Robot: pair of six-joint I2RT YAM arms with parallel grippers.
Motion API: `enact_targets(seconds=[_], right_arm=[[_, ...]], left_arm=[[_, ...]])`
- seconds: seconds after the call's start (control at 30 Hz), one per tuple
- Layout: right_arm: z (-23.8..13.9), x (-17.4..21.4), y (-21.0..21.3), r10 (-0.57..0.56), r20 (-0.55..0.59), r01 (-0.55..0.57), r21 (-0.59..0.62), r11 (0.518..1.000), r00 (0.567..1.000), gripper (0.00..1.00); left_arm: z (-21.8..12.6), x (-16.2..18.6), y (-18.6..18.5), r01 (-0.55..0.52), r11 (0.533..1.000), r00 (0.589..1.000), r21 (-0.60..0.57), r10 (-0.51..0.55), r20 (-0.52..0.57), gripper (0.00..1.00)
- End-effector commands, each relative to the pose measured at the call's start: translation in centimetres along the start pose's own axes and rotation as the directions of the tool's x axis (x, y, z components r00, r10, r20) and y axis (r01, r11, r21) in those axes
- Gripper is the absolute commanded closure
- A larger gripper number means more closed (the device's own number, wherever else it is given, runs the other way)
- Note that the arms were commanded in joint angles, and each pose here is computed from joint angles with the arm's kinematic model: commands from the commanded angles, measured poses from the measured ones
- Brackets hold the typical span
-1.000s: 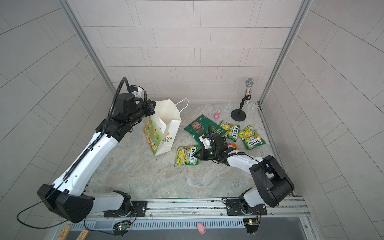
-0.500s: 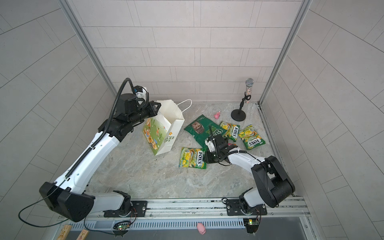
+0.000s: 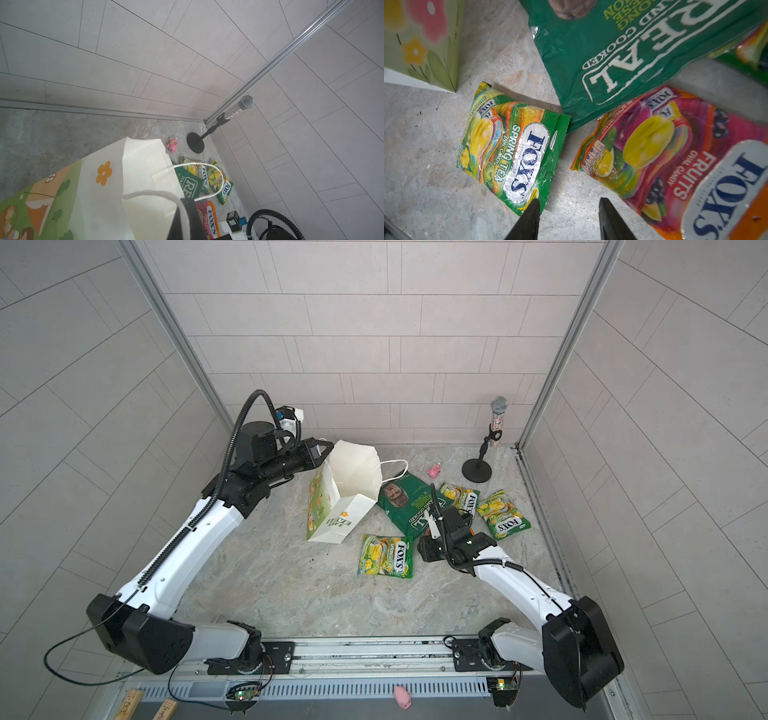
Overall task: Take the snacks out of the paper bag
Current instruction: 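Set the paper bag upright with the left gripper while the right withdraws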
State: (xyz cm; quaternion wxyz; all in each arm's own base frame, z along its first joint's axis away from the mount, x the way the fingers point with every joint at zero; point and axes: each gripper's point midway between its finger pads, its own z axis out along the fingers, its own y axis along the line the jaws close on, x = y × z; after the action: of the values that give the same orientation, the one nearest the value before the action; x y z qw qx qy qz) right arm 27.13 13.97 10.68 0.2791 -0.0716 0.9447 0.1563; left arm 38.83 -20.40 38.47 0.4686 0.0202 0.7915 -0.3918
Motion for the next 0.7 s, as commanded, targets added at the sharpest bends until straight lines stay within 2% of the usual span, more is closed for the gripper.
enact_targets(seconds=[0.0, 0.33, 0.67], right_arm=[[-0.9, 0.0, -1.4, -0.008, 0.02, 0.007, 0.061, 0.998, 1.0, 0.5], [-1.1, 0.1, -1.7, 0.01, 0.015, -0.01, 0.06, 0.998, 1.0, 0.5], [-1.2, 0.0, -1.7, 0.007, 0.018, -0.008, 0.057, 0.998, 1.0, 0.49]], left_arm=[[-0.8, -2.2, -2.9, -0.011, 0.993, 0.998, 0.114, 0.004, 0.063, 1.0], [0.0, -2.3, -2.2, 0.003, 0.994, 0.997, 0.107, -0.011, 0.073, 1.0], [0.0, -1.6, 5.3, 0.074, 0.997, 0.993, -0.018, -0.071, 0.097, 1.0]])
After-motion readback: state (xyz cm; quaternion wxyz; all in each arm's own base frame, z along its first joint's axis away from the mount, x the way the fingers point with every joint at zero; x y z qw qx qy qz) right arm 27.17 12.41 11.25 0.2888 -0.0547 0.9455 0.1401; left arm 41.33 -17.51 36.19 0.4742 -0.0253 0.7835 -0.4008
